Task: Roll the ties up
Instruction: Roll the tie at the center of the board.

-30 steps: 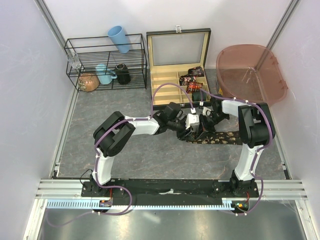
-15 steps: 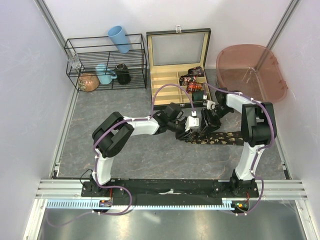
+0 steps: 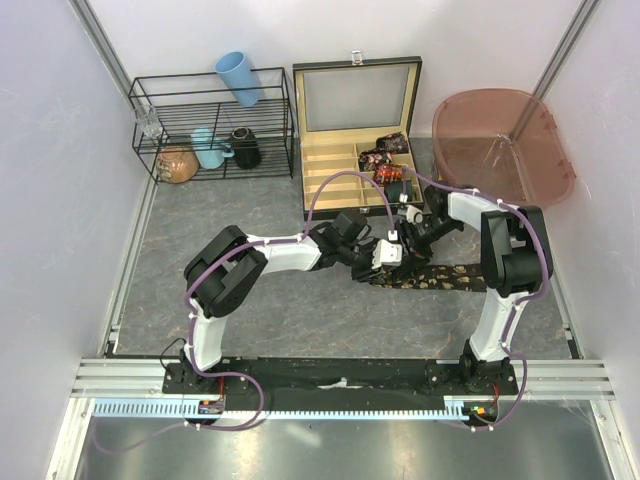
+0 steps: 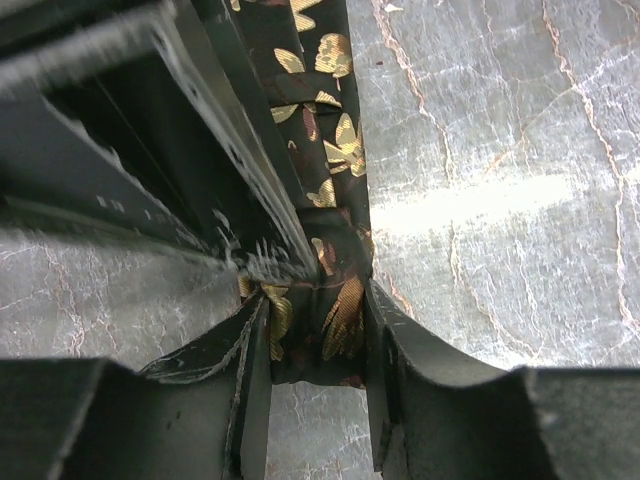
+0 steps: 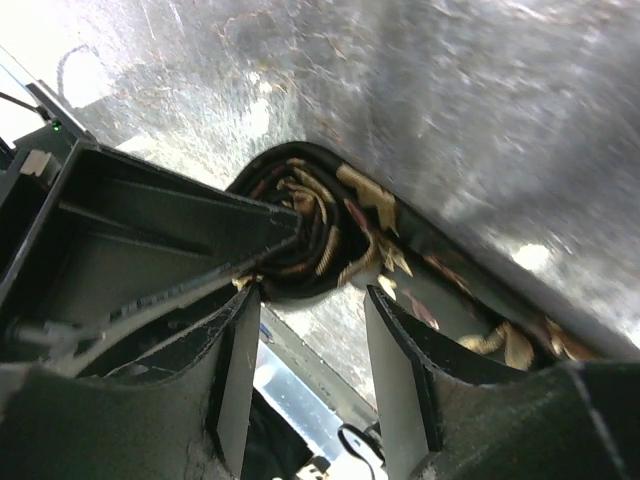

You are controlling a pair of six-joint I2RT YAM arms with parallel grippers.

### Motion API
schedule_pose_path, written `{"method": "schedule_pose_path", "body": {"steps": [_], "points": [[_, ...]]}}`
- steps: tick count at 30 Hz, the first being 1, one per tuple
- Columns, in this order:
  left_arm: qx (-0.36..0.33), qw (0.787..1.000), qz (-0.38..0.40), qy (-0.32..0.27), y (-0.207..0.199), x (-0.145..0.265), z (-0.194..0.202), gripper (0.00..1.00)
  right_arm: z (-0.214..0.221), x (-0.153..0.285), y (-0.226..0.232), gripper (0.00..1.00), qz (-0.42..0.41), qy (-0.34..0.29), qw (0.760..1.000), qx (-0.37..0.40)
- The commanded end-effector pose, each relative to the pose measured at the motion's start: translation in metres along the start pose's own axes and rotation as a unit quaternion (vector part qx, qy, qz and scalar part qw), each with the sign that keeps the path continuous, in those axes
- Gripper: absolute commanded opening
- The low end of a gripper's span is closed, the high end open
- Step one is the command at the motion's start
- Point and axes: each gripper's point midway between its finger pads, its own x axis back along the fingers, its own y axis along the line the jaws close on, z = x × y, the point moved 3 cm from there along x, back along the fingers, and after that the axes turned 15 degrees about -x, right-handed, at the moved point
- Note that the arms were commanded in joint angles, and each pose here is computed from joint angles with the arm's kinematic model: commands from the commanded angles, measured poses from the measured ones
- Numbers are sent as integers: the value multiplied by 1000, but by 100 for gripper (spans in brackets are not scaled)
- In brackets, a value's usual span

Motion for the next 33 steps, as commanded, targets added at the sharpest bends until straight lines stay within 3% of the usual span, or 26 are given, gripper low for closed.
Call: {"method": "schedule_pose_path", "body": {"steps": [1, 5, 8, 9, 14, 16, 21, 33], "points": [[33, 995, 54, 83, -36, 0, 41, 11, 0, -8, 10, 53, -13, -8, 1000, 27], [33, 995, 54, 82, -35, 0, 40, 11, -5, -13, 2, 37, 14, -20, 999, 22], [34, 994, 55, 84, -36, 0, 41, 12, -7, -12, -3, 14, 26, -24, 999, 16], [33, 994, 53, 85, -35, 0, 41, 14, -8, -12, -4, 0, 29, -26, 999, 16], [38, 995, 47, 79, -31, 2, 36, 27, -10, -11, -25, 0, 86, -38, 996, 7], [46, 995, 40, 76, -26, 3, 31, 37, -10, -10, -34, 0, 103, -41, 994, -1], [53, 998, 23, 31, -7, 5, 4, 54, -18, -4, -53, 0, 145, -65, 987, -10], [71, 997, 21, 1, 13, -4, -16, 64, -34, -3, -77, 0, 209, -98, 973, -3]]}}
